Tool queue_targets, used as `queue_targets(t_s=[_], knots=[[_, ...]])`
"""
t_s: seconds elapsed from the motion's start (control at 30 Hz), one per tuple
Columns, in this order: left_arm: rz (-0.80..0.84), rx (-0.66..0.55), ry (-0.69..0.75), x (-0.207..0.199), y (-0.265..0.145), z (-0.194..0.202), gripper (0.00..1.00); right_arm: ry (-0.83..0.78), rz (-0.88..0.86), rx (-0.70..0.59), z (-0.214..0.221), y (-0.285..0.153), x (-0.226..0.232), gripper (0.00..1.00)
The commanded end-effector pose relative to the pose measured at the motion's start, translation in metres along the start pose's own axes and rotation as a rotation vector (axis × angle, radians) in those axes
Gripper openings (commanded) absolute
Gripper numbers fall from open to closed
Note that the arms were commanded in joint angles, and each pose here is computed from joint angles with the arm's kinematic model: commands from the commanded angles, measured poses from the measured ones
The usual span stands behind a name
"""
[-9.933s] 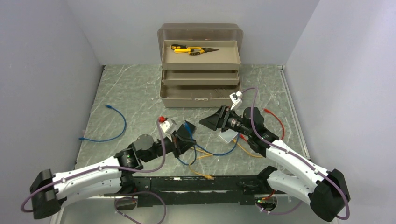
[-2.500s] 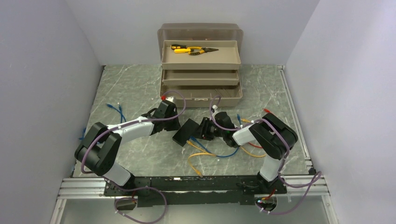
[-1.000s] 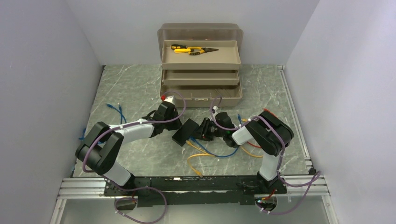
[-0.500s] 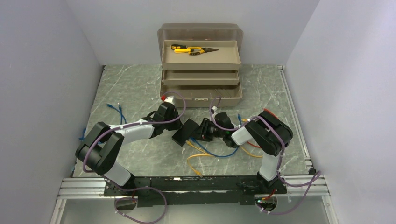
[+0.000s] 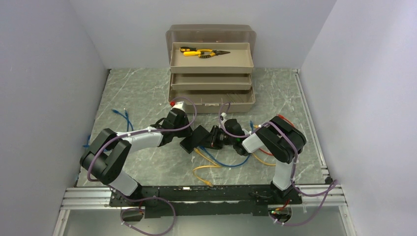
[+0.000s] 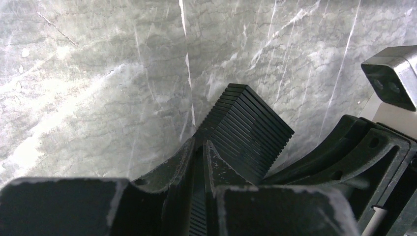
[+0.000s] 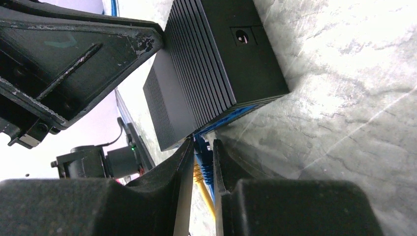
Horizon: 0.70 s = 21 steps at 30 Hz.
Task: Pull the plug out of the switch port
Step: Pull the connector from the switch port.
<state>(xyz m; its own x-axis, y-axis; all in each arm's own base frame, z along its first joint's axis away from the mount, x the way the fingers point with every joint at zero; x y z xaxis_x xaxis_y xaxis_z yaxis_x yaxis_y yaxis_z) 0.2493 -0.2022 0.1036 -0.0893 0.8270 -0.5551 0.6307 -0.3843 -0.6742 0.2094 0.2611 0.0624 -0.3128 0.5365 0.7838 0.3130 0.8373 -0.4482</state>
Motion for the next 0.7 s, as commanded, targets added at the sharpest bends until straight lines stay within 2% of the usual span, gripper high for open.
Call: queue_targets(t_s=[0.0, 0.17, 0.23, 0.27, 0.37, 0.43, 0.53, 0.67], knots=[[-0.106, 0.184, 0.018, 0.026, -0.001, 0.042, 0.15, -0.012, 0.022, 0.004, 0.003, 0.007, -0.005, 0.00], [-0.077, 0.163, 0.013, 0.022, -0.008, 0.038, 0.16, -0.011, 0.004, 0.006, 0.006, 0.006, -0.006, 0.00], [-0.066, 0.115, 0.014, 0.017, -0.013, 0.031, 0.20, -0.015, 0.001, 0.002, 0.007, 0.005, -0.006, 0.00], [-0.059, 0.091, 0.013, 0.015, -0.017, 0.027, 0.27, -0.017, 0.002, 0.000, 0.007, 0.004, -0.006, 0.00], [-0.017, 0.017, 0.011, 0.003, -0.034, 0.013, 0.61, -0.025, 0.003, -0.007, 0.005, 0.002, -0.004, 0.00], [-0.004, -0.033, 0.015, -0.002, -0.045, 0.004, 0.73, -0.032, -0.006, -0.011, 0.003, 0.001, -0.002, 0.00], [0.007, -0.060, 0.054, -0.008, -0.057, -0.004, 0.80, -0.035, -0.019, -0.016, 0.001, -0.002, 0.001, 0.00], [-0.029, -0.048, 0.147, -0.009, -0.064, -0.002, 0.83, -0.033, -0.035, -0.019, 0.000, -0.005, 0.006, 0.00]])
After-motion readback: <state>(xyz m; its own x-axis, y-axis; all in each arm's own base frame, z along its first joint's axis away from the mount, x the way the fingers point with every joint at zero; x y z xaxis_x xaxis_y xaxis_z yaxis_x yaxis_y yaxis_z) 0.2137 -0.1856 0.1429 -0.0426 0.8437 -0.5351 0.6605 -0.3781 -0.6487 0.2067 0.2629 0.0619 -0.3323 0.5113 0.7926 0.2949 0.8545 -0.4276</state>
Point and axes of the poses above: each gripper's point midway between its finger pads, its own y axis out along the fingers, its own x axis along the line the jaws close on, z = x × y, the point moved 9 cm from there along -y, back along the fingers, and after that the axes turned 14 degrees about -y, right-handed, at the moved point
